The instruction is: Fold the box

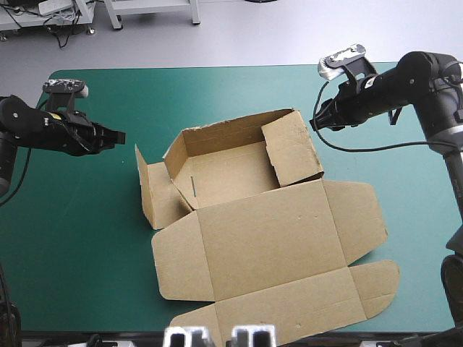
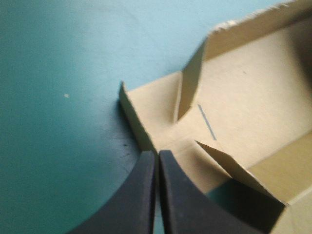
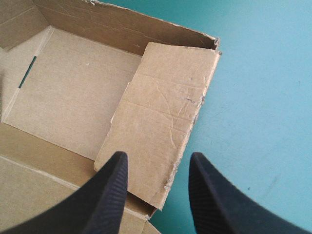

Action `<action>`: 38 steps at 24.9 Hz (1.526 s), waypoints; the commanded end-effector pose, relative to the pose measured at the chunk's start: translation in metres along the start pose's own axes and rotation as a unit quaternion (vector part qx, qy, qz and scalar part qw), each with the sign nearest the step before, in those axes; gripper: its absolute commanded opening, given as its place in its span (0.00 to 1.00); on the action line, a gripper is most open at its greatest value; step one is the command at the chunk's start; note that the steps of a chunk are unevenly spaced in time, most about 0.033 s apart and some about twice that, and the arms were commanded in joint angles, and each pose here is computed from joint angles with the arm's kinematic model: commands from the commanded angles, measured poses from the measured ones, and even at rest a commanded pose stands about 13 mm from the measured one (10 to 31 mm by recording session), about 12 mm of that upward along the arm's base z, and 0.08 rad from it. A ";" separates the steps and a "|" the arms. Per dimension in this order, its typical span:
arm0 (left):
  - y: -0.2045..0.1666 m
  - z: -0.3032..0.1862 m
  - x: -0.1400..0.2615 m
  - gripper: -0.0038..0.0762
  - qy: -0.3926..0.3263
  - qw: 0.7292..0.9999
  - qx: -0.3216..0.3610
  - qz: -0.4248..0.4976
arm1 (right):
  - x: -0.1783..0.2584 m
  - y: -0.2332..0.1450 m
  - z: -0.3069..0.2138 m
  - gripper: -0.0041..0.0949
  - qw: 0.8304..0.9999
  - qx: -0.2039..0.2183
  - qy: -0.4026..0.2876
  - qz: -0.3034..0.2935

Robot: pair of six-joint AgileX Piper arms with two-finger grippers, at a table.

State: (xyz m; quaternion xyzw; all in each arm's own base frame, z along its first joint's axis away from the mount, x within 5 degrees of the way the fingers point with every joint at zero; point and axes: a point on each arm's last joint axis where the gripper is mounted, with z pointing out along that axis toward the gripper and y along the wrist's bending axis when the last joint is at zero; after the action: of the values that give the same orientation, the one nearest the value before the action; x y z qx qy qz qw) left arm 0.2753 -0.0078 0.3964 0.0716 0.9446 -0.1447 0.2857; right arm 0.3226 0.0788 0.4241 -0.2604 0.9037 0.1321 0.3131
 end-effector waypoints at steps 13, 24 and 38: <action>-0.023 -0.021 -0.001 0.06 -0.019 0.996 0.087 0.001 | 0.003 -0.036 0.097 0.43 0.996 -0.025 0.083 0.037; -0.022 -0.021 -0.004 0.05 -0.036 0.996 0.081 0.004 | 0.009 -0.045 0.137 0.34 0.992 -0.044 0.101 0.057; 0.028 -0.033 -0.044 0.05 -0.266 0.955 0.027 -0.128 | -0.043 -0.029 0.040 0.03 0.992 -0.057 -0.074 0.088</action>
State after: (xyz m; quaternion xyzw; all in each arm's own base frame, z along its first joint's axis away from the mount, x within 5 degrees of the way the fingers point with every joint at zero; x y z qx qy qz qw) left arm 0.3019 0.0139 0.4181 -0.0351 0.8735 -0.1895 0.4471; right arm 0.4124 0.0964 0.3507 -0.1932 0.9214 0.2063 0.2666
